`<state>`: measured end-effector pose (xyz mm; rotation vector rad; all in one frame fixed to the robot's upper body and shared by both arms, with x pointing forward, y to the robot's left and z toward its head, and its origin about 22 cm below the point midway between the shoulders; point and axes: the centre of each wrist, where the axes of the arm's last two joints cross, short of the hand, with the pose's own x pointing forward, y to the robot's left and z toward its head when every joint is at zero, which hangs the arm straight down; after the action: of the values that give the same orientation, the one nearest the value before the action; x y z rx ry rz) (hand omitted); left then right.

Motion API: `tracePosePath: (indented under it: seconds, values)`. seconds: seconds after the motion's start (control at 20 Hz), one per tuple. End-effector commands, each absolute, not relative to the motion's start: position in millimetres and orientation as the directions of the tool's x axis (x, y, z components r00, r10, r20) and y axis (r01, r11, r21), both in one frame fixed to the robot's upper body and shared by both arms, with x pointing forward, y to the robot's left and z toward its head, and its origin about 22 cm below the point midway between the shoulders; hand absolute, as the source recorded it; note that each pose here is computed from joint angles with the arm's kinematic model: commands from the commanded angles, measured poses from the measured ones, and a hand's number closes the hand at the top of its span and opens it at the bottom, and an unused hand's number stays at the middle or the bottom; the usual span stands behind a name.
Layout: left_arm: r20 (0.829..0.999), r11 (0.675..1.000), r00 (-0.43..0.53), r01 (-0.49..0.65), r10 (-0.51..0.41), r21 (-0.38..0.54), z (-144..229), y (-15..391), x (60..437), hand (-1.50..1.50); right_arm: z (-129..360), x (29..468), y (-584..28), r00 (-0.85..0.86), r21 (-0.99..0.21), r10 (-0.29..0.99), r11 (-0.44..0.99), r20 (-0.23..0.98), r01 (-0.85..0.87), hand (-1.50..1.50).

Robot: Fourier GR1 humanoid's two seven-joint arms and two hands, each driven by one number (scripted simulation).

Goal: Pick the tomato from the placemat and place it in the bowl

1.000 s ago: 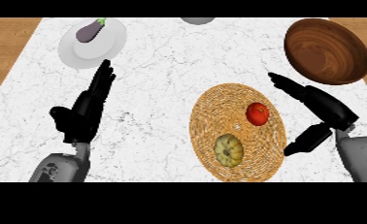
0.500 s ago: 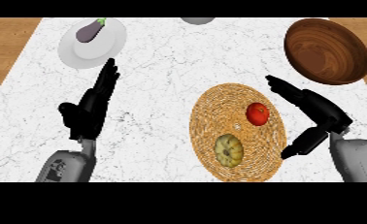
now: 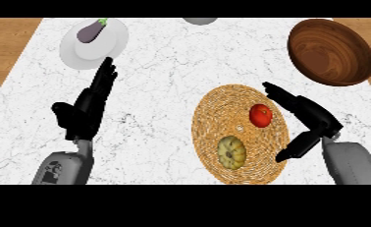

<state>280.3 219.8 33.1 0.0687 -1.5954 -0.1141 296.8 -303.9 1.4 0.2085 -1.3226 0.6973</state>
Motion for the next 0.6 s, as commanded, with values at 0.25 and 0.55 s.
tracePosePath:
  seconds: [0.25,0.55]
  values:
    - [0.993,0.993,-0.034,0.020,-0.113,0.114,10,215,278,0.00,-18,312,-284,0.078,-0.319,0.430,0.767,0.899,-0.556,-1.50]
    - [0.995,0.994,-0.019,0.037,-0.099,0.100,30,217,268,0.00,-54,298,-280,0.040,-0.427,0.531,0.721,0.846,-0.546,-1.50]
